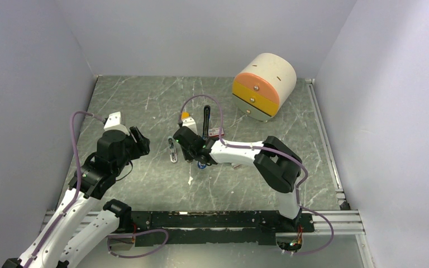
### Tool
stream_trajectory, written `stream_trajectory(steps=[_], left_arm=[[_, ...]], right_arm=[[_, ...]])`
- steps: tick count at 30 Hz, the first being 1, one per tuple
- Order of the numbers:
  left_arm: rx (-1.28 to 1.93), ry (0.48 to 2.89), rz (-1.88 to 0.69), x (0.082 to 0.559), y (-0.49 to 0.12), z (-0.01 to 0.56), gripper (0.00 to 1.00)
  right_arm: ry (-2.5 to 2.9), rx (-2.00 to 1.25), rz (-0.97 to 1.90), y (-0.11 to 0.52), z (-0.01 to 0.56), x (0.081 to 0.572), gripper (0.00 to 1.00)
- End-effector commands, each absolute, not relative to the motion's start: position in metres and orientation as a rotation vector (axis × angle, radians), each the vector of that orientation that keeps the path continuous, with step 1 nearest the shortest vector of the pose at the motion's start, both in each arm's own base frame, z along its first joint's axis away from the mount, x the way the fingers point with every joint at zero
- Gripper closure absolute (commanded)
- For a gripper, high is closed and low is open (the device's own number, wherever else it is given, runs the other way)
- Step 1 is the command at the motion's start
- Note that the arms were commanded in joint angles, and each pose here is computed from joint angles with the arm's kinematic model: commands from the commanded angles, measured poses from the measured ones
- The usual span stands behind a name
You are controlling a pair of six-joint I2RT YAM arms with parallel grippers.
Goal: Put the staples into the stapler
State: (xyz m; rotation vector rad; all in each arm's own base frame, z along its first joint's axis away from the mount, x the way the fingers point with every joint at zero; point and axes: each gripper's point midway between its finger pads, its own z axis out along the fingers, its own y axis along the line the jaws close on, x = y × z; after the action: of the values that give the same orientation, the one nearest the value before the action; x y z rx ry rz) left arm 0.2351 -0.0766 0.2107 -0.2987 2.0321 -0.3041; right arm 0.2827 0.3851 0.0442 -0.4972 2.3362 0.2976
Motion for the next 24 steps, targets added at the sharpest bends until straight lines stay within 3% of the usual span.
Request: stream_trajectory(steps=[1,7,12,14,18,24], left_arm=[[-0.283,2.009,-0.325,0.237,-0.08,0.218,0.38],[-0.27,2.007,-0.34,0.237,-0.082,0.22,0.38],[-0.235,1.991,-0.386,0.239,-0.091,0.226,0.37],[-0.219,1.982,-0.417,0.24,-0.096,0.228,0.37],[-0.204,1.979,-0.457,0.242,-0.104,0.229,0.37],[-0.203,1.994,-0.456,0.242,-0.105,0.226,0.37]], right_arm=[[2.284,-0.467,0.344,0.392,0.075,0.291,0.7],[2.26,-0.39,0.313,0.373,0.098,0.297,0.72],[2.288,-0.237,0.237,0.316,0.113,0.296,0.71],[2.341,-0.161,0.198,0.284,0.107,0.291,0.68],[2.414,0.025,0.127,0.228,0.094,0.283,0.49],[2.468,0.019,0.125,0.206,0.07,0.277,0.52]])
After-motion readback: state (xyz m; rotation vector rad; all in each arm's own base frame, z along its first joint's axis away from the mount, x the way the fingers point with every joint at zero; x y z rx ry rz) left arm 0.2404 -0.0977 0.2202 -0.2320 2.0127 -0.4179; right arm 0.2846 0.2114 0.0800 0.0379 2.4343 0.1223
